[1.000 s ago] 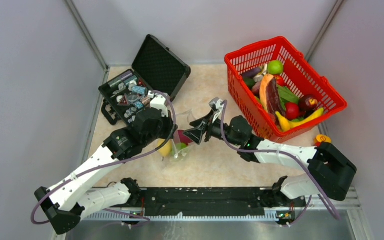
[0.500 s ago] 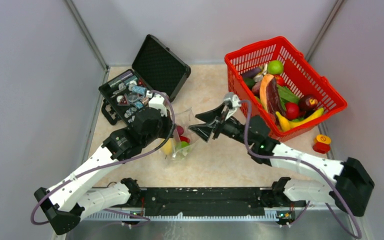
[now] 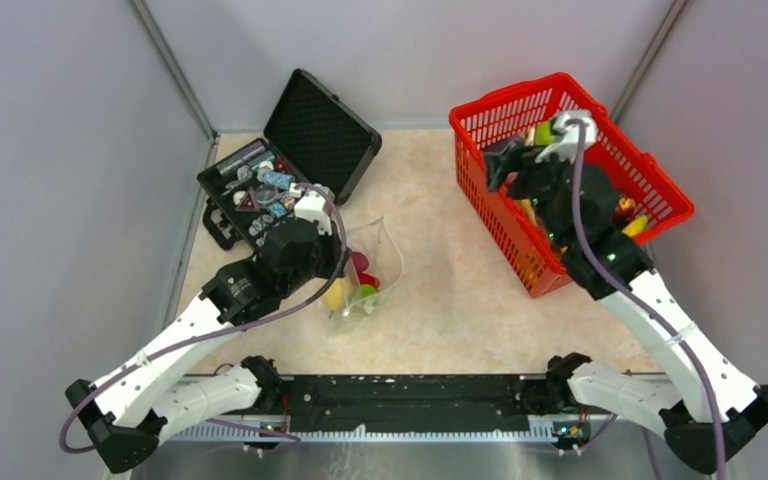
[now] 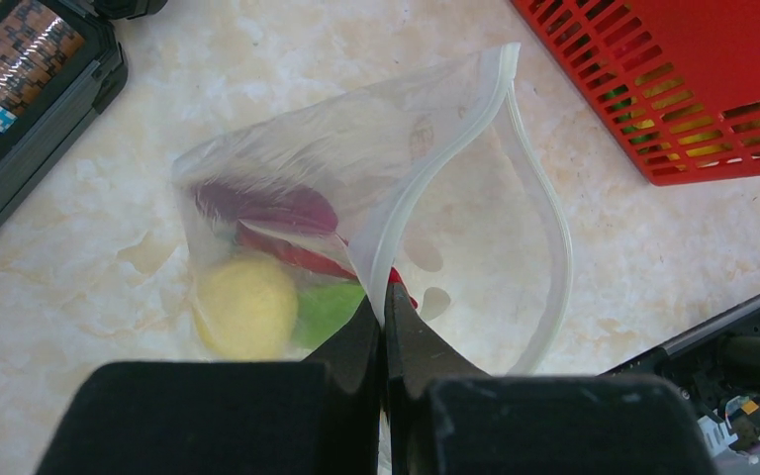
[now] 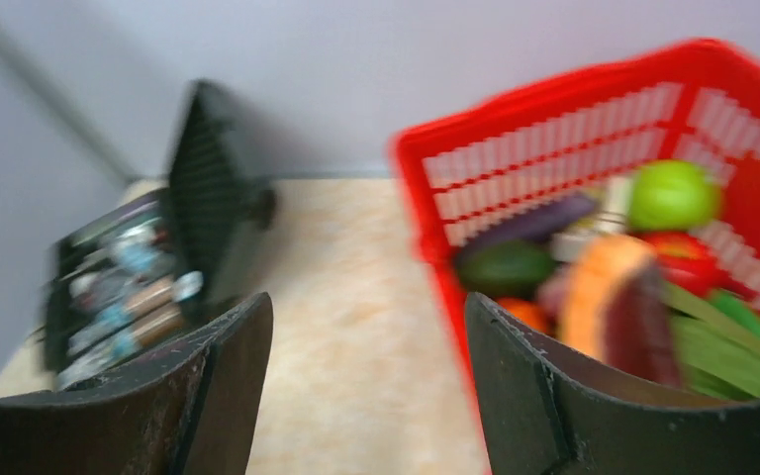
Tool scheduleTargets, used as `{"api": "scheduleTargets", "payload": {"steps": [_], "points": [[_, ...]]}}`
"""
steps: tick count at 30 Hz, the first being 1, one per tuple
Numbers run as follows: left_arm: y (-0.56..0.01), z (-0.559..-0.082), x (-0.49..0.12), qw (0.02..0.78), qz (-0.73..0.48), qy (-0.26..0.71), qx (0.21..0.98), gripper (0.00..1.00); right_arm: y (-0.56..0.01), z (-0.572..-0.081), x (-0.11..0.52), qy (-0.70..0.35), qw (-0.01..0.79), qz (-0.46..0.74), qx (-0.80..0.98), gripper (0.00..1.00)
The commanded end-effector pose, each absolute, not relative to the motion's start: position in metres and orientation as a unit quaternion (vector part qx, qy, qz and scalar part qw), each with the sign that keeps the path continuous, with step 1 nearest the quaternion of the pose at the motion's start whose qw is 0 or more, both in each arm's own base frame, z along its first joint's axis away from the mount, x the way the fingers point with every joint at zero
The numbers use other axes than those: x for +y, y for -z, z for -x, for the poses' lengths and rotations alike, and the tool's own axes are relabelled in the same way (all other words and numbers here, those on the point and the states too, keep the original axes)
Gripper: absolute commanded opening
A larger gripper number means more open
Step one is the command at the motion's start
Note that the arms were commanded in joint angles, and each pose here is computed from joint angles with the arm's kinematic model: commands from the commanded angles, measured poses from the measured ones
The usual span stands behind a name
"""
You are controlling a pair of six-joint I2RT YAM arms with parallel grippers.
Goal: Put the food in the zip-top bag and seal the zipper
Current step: Pick up the fake fruit from the bin.
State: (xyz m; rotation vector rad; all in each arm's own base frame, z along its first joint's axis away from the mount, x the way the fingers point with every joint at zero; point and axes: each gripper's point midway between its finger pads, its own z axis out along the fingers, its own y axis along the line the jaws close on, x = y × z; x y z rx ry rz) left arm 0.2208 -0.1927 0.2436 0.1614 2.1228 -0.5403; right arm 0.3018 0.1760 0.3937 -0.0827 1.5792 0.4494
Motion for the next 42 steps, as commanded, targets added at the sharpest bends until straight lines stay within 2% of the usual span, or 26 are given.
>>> {"api": "scheduleTargets", "payload": {"steps": [1, 5, 8, 11, 12, 18, 27, 42], "points": [[-0.255, -0.223, -0.192, 0.478, -0.053, 0.233, 0.845, 0.00, -0.371, -0.309, 0.091, -0.081, 0.645, -0.041, 0.759, 0.69], [-0.253, -0.222, -0.190, 0.479, -0.053, 0.232, 0.845, 0.00, -0.341, -0.322, 0.009, 0.047, 0.596, -0.133, 0.791, 0.70], [-0.253, -0.221, -0.190, 0.478, -0.059, 0.233, 0.845, 0.00, -0.312, -0.333, -0.032, 0.087, 0.538, -0.185, 0.817, 0.76], [-0.251, -0.220, -0.190, 0.477, -0.062, 0.232, 0.846, 0.00, -0.297, -0.342, -0.050, 0.102, 0.527, -0.217, 0.815, 0.87], [-0.250, -0.220, -0.190, 0.477, -0.062, 0.231, 0.846, 0.00, -0.293, -0.346, -0.051, 0.095, 0.525, -0.220, 0.817, 0.88], [-0.249, -0.218, -0.185, 0.478, -0.061, 0.224, 0.847, 0.00, -0.263, -0.354, -0.079, 0.089, 0.492, -0.279, 0.820, 0.88], [-0.245, -0.221, -0.187, 0.480, -0.070, 0.222, 0.846, 0.00, -0.243, -0.359, -0.132, 0.166, 0.500, -0.412, 0.744, 0.87], [-0.252, -0.225, -0.200, 0.466, -0.077, 0.229, 0.851, 0.00, -0.186, -0.397, -0.158, 0.241, 0.449, -0.439, 0.740, 0.87]]}}
